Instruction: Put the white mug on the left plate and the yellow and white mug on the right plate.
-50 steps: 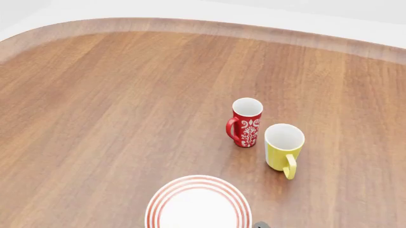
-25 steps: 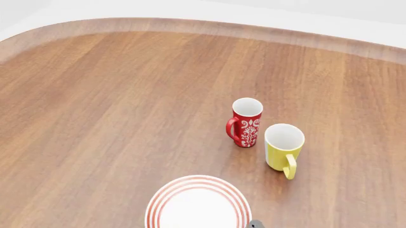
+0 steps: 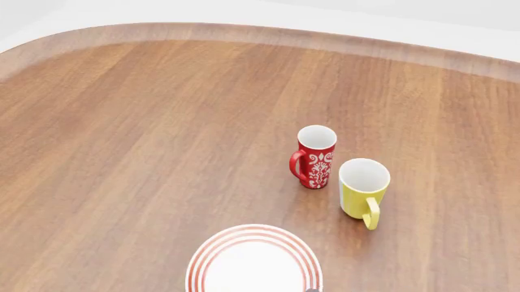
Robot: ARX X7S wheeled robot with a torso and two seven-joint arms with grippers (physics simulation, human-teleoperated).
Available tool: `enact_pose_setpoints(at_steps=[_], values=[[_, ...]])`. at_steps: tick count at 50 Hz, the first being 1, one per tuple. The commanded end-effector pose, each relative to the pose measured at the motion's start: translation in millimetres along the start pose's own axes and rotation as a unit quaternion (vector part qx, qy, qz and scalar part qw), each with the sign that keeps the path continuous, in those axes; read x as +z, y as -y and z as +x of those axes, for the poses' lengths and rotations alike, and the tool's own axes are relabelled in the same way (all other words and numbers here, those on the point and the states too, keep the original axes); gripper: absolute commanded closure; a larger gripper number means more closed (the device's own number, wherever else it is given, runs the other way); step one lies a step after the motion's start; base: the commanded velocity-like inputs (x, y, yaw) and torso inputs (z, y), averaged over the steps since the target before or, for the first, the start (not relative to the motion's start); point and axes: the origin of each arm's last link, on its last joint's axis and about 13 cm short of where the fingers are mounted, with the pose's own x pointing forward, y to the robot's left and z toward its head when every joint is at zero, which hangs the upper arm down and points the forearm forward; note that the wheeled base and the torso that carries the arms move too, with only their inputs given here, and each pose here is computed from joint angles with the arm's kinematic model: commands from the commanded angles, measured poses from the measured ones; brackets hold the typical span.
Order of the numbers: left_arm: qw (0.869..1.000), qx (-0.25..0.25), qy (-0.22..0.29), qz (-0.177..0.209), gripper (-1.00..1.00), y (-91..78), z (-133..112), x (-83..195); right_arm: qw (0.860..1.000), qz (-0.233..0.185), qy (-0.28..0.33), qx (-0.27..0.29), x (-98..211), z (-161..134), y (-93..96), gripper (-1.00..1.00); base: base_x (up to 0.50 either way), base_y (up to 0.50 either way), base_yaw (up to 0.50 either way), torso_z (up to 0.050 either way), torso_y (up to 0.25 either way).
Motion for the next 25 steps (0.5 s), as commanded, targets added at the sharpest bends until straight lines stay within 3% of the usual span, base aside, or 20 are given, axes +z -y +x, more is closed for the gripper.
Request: enact_pose_setpoints(at_steps=[1, 11, 25], values=[[1.0, 0.001, 0.002, -0.001, -1.0, -0.6, 0.1, 1.0, 1.0, 0.001, -0.005, -0.001, 0.7, 1.0, 0.9, 1.0, 0.0, 0.0, 0.0, 0.0, 0.0], [1.0, 0.0, 0.002, 0.0, -1.0, -0.6, 1.4, -0.3, 0.999, -0.011, 0.028, -0.013, 10.3, -10.7, -0.5, 1.0, 0.0, 0.0, 0.0, 0.0, 0.0], [1.0, -0.001, 0.003, 0.001, -1.0, -0.8, 3.7, -2.5, 0.992, -0.064, 0.105, -0.013, 34.5, -29.2, -13.6, 1.0, 0.0, 0.0, 0.0, 0.0, 0.0]])
